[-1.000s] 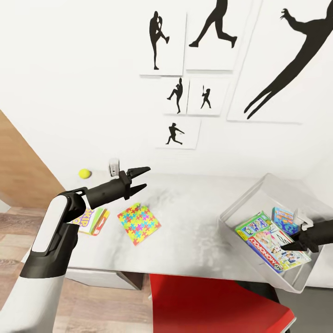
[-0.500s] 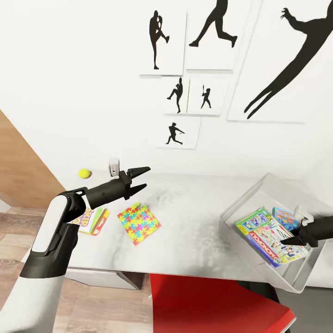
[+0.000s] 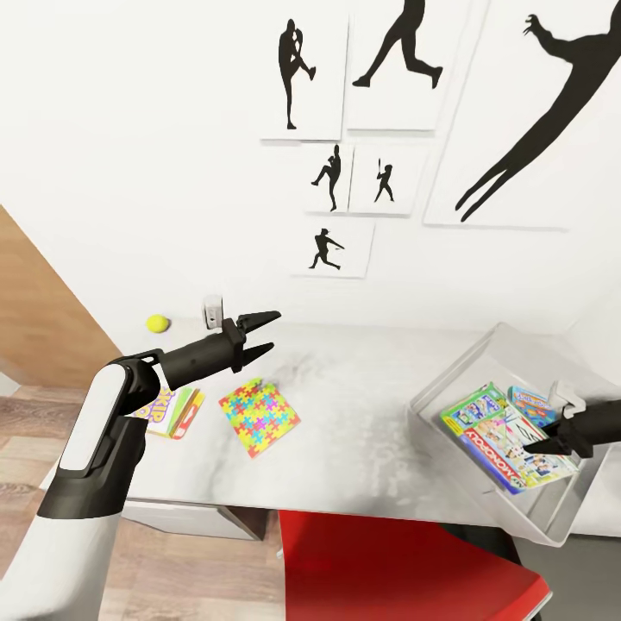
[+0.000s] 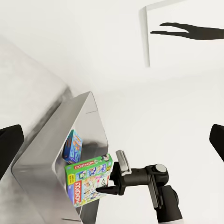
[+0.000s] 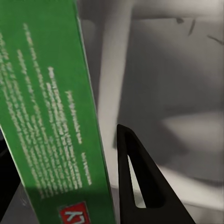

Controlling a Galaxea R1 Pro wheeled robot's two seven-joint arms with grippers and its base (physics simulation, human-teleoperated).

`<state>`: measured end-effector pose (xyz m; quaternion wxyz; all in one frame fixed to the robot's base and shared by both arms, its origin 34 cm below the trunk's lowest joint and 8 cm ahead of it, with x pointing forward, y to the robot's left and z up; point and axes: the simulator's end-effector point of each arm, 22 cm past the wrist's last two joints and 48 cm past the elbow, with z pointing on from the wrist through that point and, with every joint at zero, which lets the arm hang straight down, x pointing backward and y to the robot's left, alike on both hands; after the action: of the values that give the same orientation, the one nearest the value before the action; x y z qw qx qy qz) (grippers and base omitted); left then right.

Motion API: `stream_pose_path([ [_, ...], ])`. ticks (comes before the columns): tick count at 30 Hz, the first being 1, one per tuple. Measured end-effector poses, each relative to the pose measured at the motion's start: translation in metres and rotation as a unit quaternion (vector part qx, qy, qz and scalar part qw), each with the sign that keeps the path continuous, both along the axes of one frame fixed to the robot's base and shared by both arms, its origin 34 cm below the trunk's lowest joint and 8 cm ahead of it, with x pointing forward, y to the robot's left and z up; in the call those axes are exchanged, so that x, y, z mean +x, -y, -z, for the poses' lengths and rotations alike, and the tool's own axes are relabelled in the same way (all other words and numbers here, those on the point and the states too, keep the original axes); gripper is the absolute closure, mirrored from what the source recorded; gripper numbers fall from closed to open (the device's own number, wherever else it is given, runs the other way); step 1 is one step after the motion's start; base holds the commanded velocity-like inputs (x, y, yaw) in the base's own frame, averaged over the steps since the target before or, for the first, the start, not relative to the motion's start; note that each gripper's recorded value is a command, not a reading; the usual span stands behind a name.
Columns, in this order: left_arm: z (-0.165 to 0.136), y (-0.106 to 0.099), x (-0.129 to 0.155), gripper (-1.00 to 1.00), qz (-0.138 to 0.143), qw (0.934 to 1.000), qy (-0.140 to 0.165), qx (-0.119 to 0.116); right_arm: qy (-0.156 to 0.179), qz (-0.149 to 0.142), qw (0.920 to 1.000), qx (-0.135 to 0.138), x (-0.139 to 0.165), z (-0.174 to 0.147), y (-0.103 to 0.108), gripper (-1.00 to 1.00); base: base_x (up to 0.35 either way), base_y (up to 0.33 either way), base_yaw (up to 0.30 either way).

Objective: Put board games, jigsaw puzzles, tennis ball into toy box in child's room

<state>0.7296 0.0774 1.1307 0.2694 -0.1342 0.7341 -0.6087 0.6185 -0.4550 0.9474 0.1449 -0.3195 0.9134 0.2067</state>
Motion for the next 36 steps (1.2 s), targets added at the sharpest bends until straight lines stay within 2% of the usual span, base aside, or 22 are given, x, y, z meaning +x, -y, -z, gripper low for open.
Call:
stream_pose_path([
  [36, 0.029, 0.000, 0.005, -1.00, 0.000, 0.9997, -0.024, 0.000, -0.021, 0.001, 0.9998, -0.001, -0.002, 0.022, 0.001, 1.00, 0.000, 0.000, 0.000],
])
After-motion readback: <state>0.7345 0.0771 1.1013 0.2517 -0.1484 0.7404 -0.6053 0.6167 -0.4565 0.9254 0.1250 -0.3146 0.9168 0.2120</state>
